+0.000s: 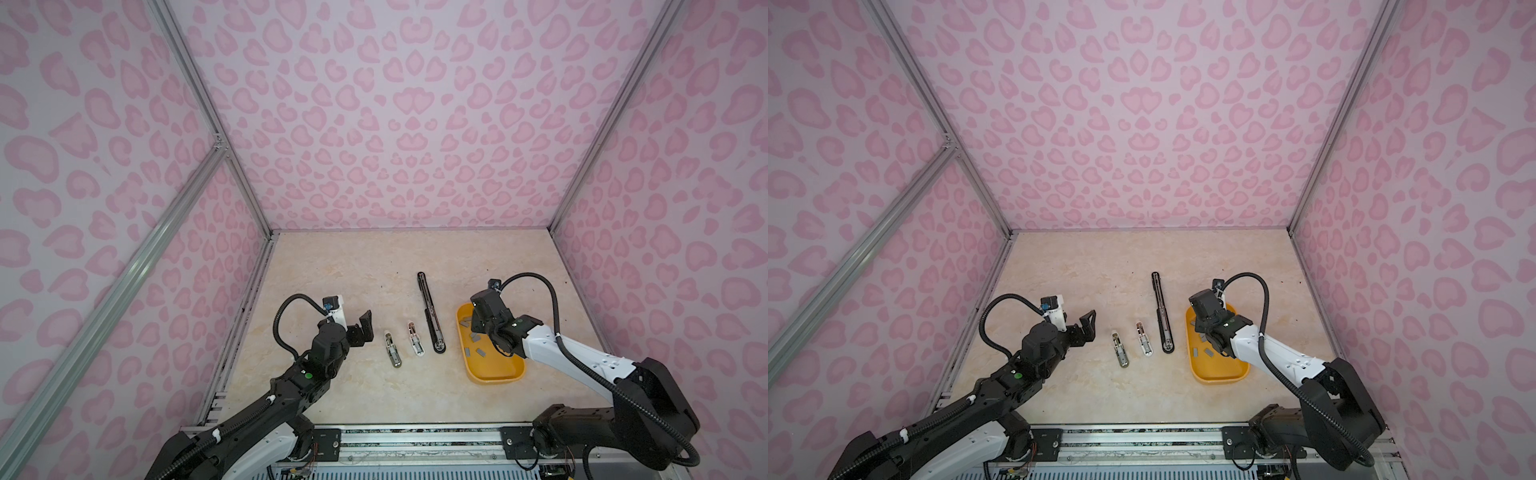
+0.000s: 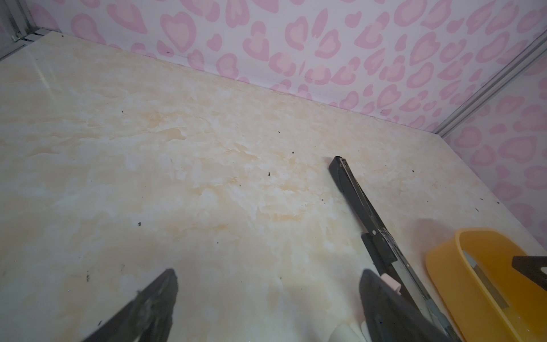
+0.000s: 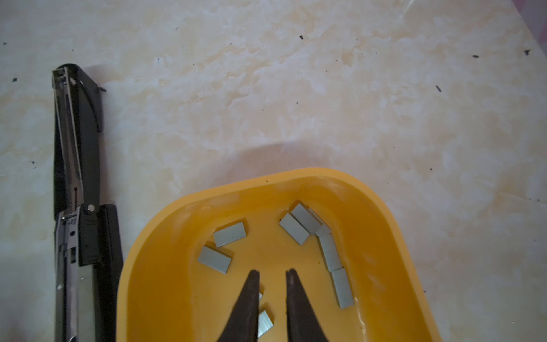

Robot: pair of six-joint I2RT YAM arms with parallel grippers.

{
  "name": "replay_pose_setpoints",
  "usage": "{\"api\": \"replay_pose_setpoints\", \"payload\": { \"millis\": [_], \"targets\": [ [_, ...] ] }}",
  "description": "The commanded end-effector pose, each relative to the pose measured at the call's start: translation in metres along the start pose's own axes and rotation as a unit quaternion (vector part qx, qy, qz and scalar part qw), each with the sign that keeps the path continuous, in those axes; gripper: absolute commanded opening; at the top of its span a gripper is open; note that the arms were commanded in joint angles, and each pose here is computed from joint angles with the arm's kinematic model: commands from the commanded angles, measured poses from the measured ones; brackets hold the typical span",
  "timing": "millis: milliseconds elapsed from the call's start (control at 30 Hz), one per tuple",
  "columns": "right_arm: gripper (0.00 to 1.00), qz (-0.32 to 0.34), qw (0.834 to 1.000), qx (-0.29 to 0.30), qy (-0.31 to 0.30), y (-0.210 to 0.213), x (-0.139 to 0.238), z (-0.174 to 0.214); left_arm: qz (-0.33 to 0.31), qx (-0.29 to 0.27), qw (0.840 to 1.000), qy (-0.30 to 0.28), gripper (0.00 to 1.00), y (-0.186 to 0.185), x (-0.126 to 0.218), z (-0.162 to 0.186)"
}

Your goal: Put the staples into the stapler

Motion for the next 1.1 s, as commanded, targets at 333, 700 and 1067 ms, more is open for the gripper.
{"api": "replay_pose_setpoints", "payload": {
  "millis": [333,700,1067],
  "targets": [
    [0.18,0.037,0.999,-0.033,0.022,-0.023,-0.013,0.001,0.008,-0.002,1.0,-0.017,0.97,-0.005,0.0,-0.014],
    [0.18,0.077,0.995,-0.049,0.048,-0.039,-0.031,0.008,0.006,-0.003,1.0,-0.01,0.97,-0.005,-0.002,-0.013],
    [0.23,0.102,0.991,-0.048,0.069,-0.048,-0.047,0.013,0.007,-0.002,1.0,-0.011,0.97,-0.005,-0.001,-0.014]
  ]
}}
Point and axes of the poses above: each gripper's point midway between its finger pads, its own x axis back along the fingers, its own y axis along the line the jaws close on, z = x × y, the point moved 3 cm from there along x, back along the fingers, and after that the axes turned 14 degrees about -x, right-handed, at the moved point
